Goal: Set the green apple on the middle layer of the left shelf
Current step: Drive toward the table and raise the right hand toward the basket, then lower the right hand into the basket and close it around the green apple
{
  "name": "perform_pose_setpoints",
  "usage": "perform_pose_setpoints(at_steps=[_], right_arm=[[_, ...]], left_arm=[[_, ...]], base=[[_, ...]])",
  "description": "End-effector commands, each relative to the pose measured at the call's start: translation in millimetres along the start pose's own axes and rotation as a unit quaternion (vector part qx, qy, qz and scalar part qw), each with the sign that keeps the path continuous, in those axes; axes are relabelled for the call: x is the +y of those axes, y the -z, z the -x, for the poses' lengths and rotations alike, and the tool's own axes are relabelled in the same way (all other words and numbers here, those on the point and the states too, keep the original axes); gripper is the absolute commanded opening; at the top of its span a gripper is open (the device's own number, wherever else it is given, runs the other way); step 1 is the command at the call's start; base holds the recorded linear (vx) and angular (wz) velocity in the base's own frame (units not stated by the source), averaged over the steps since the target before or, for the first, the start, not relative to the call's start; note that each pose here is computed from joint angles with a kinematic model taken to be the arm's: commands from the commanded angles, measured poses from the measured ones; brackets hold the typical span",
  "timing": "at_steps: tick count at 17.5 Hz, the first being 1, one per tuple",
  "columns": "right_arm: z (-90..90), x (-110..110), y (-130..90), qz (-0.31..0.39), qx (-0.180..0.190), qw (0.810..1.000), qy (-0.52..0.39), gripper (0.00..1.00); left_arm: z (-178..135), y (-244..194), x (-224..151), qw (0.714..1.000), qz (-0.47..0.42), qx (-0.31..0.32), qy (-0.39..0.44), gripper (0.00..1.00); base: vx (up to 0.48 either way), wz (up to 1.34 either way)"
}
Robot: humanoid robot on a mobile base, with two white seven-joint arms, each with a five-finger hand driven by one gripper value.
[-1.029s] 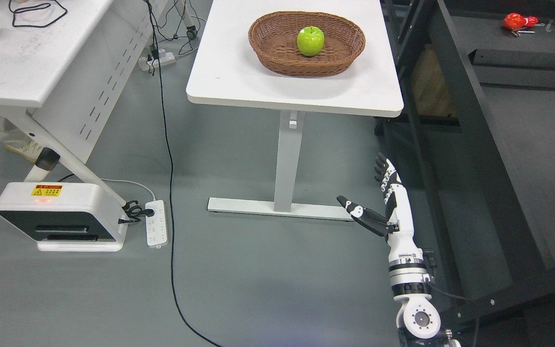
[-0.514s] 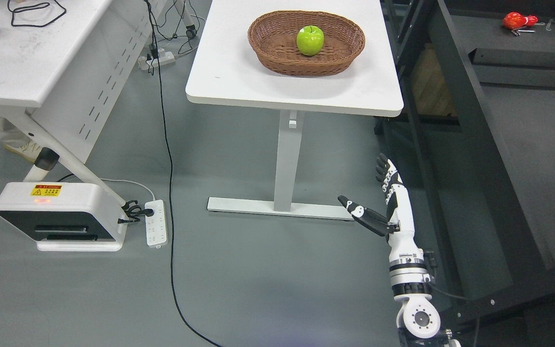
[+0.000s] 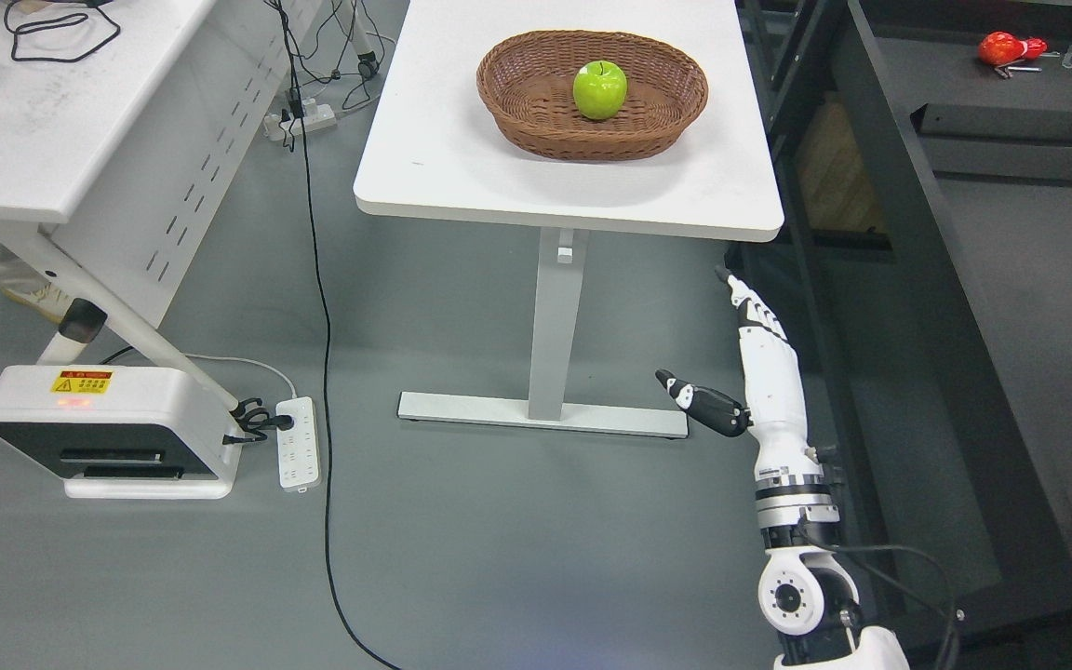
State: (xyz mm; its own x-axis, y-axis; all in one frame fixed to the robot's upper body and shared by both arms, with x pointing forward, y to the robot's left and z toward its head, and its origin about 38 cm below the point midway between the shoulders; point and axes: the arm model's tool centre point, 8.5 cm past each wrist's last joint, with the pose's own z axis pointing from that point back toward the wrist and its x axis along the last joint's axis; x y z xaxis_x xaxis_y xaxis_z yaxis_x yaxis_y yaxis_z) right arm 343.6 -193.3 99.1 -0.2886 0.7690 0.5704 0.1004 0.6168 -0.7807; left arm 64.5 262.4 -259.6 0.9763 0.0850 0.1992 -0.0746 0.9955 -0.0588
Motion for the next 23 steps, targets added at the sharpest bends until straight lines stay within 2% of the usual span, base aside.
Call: perform_pose_setpoints(at_steps=[1, 4, 12, 16, 20, 23], right_arm=[[-20.3, 1, -3, -0.004, -0.056, 0.996, -0.063, 1.00], [-24.1, -3, -2, -0.001, -0.081, 0.996, -0.034, 1.00], [-29.1, -9, 10, 0.012, -0.081, 0.996, -0.026, 1.00], [-34.7, -17, 24, 0.022, -0.094, 0.995, -0.032, 0.99], [-43.1, -18, 39, -0.001, -0.109, 0.993, -0.038, 0.99], [-41.2, -10, 66, -0.051, -0.111, 0.991, -0.058, 0.99]], left_arm=[[-1, -1, 11, 1.000, -0.009, -0.001, 0.002, 1.00], [-1, -1, 11, 1.000, -0.009, -0.001, 0.001, 1.00], [-1, -1, 11, 1.000, -0.009, -0.001, 0.002, 1.00], [-1, -1, 11, 1.000, -0.009, 0.000, 0.001, 1.00], [-1, -1, 11, 1.000, -0.009, -0.001, 0.001, 1.00], [-1, -1, 11, 1.000, -0.009, -0.001, 0.001, 1.00]], base=[[0.117, 0.01], [0.149, 0.00], [0.227, -0.01], [0.281, 0.00], [0.293, 0.02], [0.282, 0.05]])
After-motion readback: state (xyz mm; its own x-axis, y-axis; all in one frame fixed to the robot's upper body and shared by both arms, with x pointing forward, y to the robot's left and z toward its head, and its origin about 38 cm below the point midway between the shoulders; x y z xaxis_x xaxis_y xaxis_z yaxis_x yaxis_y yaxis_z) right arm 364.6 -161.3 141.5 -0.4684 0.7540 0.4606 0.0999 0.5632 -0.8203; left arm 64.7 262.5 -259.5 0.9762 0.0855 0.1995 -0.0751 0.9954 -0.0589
